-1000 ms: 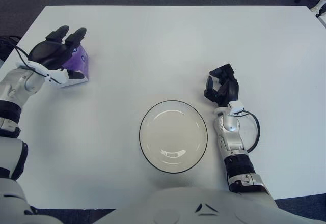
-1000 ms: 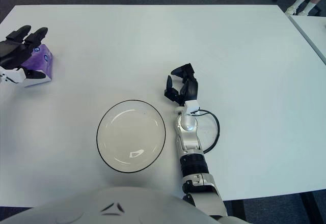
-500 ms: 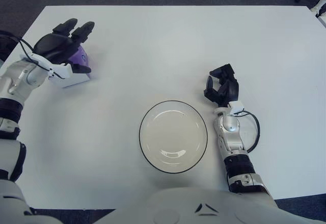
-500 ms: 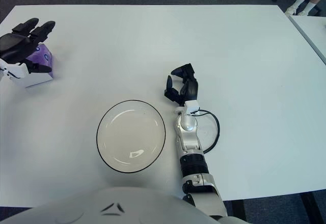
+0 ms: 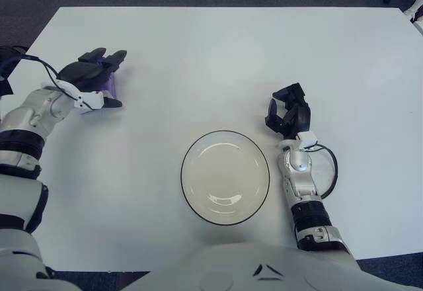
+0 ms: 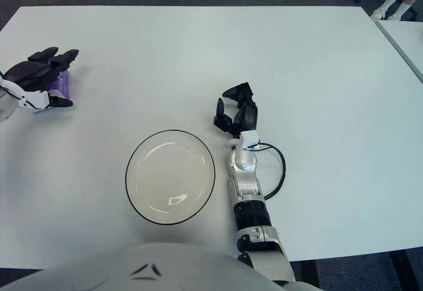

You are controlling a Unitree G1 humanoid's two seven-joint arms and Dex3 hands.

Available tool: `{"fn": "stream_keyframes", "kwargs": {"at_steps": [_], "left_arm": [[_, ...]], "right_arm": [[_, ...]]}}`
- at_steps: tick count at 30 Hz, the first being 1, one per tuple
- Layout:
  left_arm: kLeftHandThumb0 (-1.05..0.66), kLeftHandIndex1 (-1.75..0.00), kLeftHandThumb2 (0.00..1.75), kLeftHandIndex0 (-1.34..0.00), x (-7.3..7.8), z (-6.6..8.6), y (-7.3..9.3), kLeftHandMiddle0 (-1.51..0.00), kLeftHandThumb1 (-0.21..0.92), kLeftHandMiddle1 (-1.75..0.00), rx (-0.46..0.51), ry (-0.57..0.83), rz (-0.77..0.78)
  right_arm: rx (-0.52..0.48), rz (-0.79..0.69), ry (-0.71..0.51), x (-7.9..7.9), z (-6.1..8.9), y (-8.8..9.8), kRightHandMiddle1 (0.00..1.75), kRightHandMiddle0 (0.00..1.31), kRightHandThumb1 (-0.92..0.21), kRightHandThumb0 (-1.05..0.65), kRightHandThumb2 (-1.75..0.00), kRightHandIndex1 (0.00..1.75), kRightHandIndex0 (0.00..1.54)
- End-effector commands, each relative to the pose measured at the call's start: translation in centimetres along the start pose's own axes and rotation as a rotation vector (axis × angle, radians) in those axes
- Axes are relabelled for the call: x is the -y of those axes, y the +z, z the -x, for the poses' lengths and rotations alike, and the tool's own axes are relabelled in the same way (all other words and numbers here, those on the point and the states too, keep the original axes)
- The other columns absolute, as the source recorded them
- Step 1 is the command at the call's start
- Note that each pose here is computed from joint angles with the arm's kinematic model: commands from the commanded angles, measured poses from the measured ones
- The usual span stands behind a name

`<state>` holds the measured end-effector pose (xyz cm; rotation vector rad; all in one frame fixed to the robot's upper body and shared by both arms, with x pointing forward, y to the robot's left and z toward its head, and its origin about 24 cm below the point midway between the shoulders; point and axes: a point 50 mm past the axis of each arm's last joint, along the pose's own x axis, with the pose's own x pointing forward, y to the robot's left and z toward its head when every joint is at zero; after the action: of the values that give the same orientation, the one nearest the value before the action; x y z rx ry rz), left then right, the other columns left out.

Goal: Put the tissue paper into the plate.

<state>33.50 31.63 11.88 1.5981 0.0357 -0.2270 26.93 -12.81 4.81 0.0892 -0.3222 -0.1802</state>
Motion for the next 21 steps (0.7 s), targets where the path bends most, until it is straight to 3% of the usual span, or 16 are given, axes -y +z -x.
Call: {"fn": "stream_keyframes", "kwargs": {"at_steps": [1,9,21], "left_arm": [[-1.05,0.0,0.53,0.0,0.9,-0.4,-0.2,0.0,0.69,0.0,-0.034,-0.057,-0.004],[-1.05,0.0,0.51,0.0,2.9,-0.4,-0.9,0.0,0.64,0.0,-0.12,-0.106,0.069],[-1.05,0.0,0.52,0.0,3.8,-0.6,-1.0,0.0,0.61,0.0,-0.173,-0.154,0.175]], "right_arm": [[-0.268,0.084,-0.064,3.3,5.5,-4.8,1.75,0.43,-0.55,-0.41,-1.03,1.51,0.62],[-0.266,0.09,-0.062,3.4,5.5,-4.7,1.75,0.42,-0.56,-0.41,-1.02,1.52,0.62],[-0.263,0.103,-0.066,3.7,5.4,-4.6,1.75,0.42,-0.56,-0.41,-1.01,1.53,0.62]]}}
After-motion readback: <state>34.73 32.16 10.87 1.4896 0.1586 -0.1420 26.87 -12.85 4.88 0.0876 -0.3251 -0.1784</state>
